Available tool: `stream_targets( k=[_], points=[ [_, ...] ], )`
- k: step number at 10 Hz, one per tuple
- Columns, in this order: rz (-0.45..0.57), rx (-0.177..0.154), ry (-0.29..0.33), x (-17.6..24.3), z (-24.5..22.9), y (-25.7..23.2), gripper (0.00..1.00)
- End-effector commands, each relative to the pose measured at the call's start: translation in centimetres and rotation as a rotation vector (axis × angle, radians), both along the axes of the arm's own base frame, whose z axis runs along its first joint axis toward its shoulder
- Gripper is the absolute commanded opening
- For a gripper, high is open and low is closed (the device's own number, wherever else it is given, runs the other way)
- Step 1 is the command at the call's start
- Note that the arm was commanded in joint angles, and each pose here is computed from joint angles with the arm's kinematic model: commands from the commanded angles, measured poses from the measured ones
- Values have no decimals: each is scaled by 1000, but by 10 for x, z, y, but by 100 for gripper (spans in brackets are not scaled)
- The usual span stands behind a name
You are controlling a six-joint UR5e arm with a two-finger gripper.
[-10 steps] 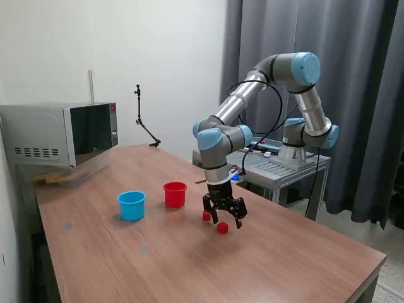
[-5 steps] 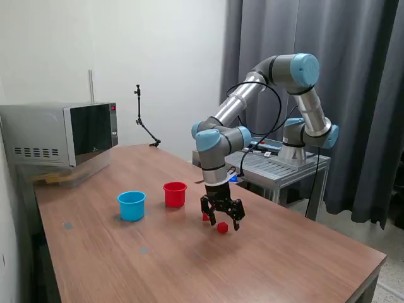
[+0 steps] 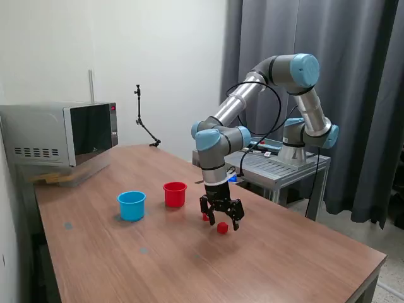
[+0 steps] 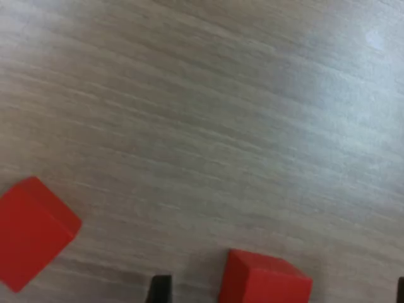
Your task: Place red objects in the red bin, and blue objects in the blue bin.
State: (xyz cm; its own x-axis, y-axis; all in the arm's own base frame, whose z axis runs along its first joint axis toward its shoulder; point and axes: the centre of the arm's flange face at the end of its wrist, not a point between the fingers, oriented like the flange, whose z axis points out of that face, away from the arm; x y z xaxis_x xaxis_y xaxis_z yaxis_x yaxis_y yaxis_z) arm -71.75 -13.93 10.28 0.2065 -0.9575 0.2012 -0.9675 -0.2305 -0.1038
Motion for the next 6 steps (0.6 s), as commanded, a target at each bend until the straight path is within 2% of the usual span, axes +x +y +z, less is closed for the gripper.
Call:
stream_targets(
  k=[1, 2, 3, 6],
  points=[
    [-1, 0, -1, 0, -1, 0, 100],
    [0, 0, -1, 0, -1, 0, 100],
    [0, 2, -1, 0, -1, 0, 0],
    [2, 3, -1, 1, 0, -1, 0]
  ],
)
